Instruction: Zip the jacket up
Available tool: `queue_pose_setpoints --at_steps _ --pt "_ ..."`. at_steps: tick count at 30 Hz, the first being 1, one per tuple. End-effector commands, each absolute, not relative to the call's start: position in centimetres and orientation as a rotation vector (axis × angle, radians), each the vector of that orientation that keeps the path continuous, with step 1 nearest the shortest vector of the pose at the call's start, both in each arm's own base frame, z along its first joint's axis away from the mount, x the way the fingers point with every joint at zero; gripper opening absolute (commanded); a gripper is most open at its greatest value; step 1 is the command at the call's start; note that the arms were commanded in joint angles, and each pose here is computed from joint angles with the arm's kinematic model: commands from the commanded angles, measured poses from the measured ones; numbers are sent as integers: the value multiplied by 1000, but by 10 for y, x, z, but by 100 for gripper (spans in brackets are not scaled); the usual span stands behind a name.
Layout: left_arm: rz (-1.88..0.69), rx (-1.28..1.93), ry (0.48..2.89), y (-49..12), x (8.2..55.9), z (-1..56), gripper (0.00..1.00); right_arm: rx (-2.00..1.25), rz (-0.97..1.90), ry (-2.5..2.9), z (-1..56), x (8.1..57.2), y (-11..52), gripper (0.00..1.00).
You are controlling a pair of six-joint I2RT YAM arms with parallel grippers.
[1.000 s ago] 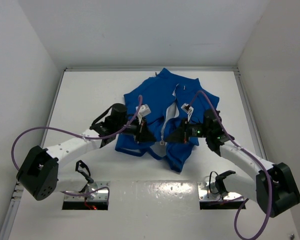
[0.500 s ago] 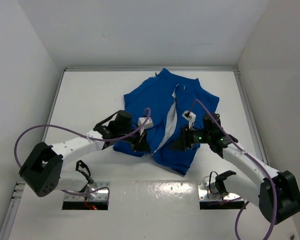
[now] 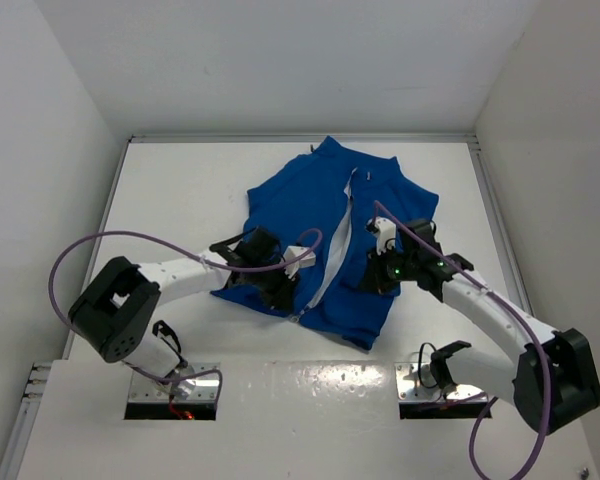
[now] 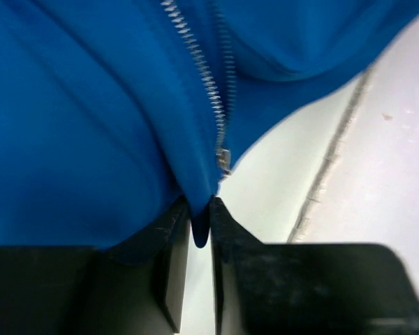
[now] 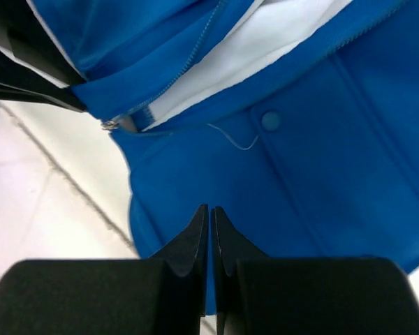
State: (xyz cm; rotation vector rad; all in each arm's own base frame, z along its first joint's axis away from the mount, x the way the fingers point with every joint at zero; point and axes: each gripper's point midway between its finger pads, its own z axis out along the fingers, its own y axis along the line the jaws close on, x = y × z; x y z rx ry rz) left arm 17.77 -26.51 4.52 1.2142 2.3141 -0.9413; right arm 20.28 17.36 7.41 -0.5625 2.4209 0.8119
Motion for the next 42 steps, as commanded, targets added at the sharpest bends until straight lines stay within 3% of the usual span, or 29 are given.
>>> queue_pose_setpoints --at_steps 1,6,12,13,18,26,34,36,42 --pt "-828 1255 2358 -262 190 40 27 -640 699 2367 84 221 174 3" --pt "-661 1236 2447 -247 211 27 36 -644 789 2335 89 221 190 18" --pt "-718 1253 2436 -238 217 29 40 -683 942 2195 94 207 210 23" --pt "-725 1275 2407 -239 217 33 40 -711 943 2038 117 218 218 27" --pt "-771 1353 2412 -237 213 31 45 -908 926 1817 122 198 226 40" --pt "-973 1387 2265 -251 214 67 62 -1382 749 1557 114 156 246 40" --pt "-820 1284 2058 -251 240 119 61 -1188 543 1824 88 181 220 3" --pt "-804 1296 1946 -246 236 134 57 -1086 538 1899 86 187 215 0" --pt "-697 1504 1663 -235 221 125 24 -641 790 2308 75 202 207 0"
